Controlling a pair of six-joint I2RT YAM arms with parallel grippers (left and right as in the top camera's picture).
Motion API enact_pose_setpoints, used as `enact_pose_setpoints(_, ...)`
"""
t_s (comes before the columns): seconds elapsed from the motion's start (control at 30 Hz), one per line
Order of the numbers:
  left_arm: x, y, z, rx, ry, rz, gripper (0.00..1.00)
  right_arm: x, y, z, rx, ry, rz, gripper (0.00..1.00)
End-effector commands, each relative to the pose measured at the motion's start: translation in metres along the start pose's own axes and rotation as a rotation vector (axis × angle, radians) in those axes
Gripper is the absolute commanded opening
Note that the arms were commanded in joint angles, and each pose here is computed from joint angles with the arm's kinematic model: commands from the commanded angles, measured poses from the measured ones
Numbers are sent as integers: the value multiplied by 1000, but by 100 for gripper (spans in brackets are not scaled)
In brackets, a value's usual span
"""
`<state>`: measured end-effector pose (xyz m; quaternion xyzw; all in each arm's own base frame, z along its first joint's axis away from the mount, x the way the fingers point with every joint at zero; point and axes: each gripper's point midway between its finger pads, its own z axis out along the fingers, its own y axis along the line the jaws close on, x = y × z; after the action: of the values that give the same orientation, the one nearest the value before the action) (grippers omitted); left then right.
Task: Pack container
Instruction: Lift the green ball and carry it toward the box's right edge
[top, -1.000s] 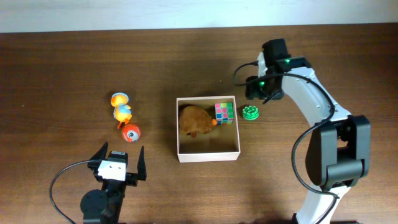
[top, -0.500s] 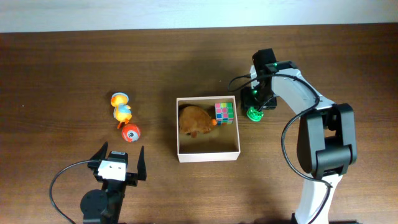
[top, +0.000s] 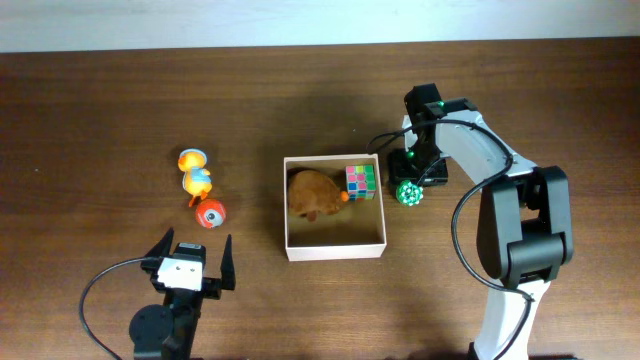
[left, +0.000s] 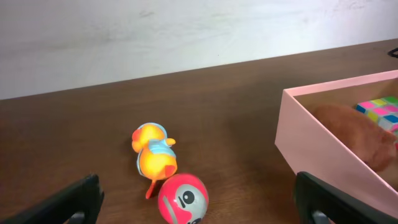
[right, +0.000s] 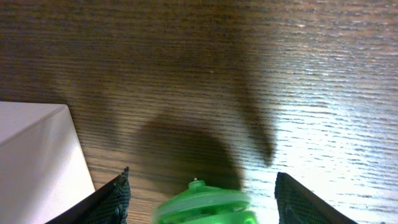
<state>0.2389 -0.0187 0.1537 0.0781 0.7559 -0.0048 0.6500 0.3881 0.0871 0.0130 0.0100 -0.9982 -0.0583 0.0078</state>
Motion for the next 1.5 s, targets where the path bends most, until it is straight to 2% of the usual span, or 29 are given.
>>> enact_pose_setpoints(0.0, 1, 0, 0, 2, -5, 16, 99, 4, -3, 3, 31, 13, -5, 69)
enact_pose_setpoints(0.5, 1, 0, 0, 2, -5, 16, 99, 27, -9, 28, 34, 67, 1, 67)
enact_pose_setpoints(0.63, 1, 0, 0, 2, -5, 16, 99, 24, -9, 28, 32, 52, -1, 67)
enact_pose_setpoints(0.77, 1, 0, 0, 2, -5, 16, 99, 21, -8, 28, 30, 40, -2, 56)
enact_pose_setpoints(1.47, 1, 0, 0, 2, -5, 16, 99, 2, -4, 16, 22, -15, -8, 53)
